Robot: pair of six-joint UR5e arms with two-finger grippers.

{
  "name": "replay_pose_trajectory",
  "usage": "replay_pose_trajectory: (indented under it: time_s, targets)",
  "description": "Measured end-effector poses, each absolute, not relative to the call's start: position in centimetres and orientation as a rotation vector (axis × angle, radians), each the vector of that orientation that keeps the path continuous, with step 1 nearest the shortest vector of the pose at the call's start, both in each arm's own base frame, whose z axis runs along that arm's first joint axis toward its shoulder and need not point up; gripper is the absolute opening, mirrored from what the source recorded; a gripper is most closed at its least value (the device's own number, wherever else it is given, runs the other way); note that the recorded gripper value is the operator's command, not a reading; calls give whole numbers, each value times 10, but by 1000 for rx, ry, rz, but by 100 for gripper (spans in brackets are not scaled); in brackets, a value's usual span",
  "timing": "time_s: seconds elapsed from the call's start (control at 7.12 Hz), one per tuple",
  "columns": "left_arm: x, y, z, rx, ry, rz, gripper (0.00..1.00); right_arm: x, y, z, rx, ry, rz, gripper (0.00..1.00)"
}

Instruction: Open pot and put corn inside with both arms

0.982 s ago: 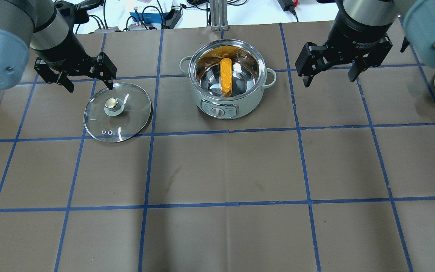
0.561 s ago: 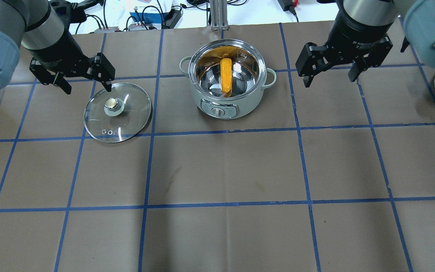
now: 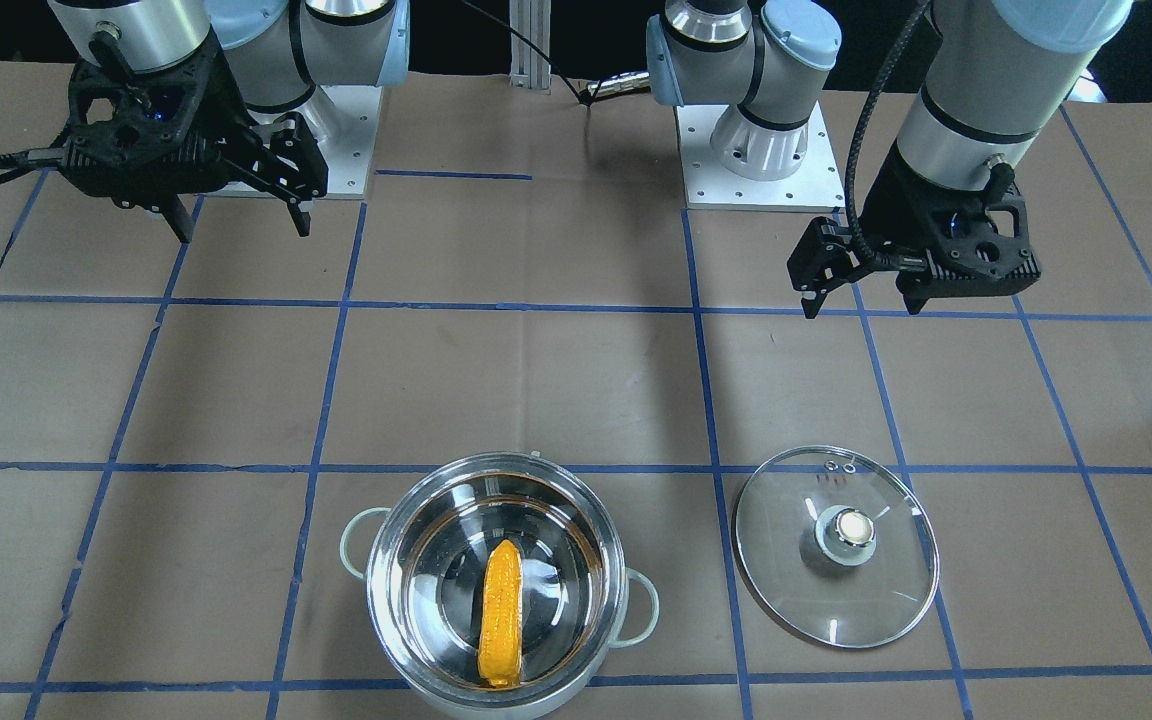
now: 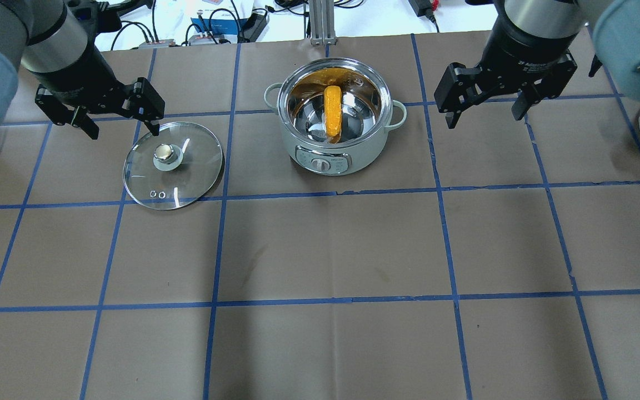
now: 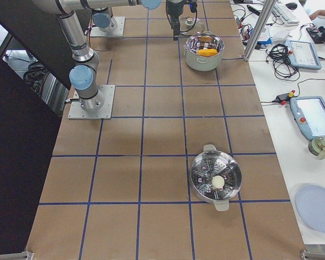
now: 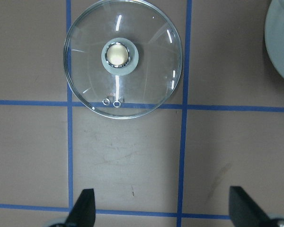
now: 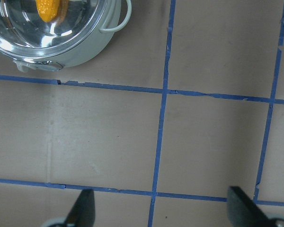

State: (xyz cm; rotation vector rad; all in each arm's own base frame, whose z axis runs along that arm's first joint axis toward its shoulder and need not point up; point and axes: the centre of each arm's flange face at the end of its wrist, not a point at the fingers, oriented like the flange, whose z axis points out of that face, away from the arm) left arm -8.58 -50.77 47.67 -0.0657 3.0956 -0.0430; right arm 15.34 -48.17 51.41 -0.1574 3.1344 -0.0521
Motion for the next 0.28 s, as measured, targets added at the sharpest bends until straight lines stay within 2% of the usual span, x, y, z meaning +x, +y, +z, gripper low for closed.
replay_pose_trajectory:
  time_s: [0.28]
  targets:
    - [-87,-498,481,-63,3097,1,100,153,-482,514,-158,3134,-50,98]
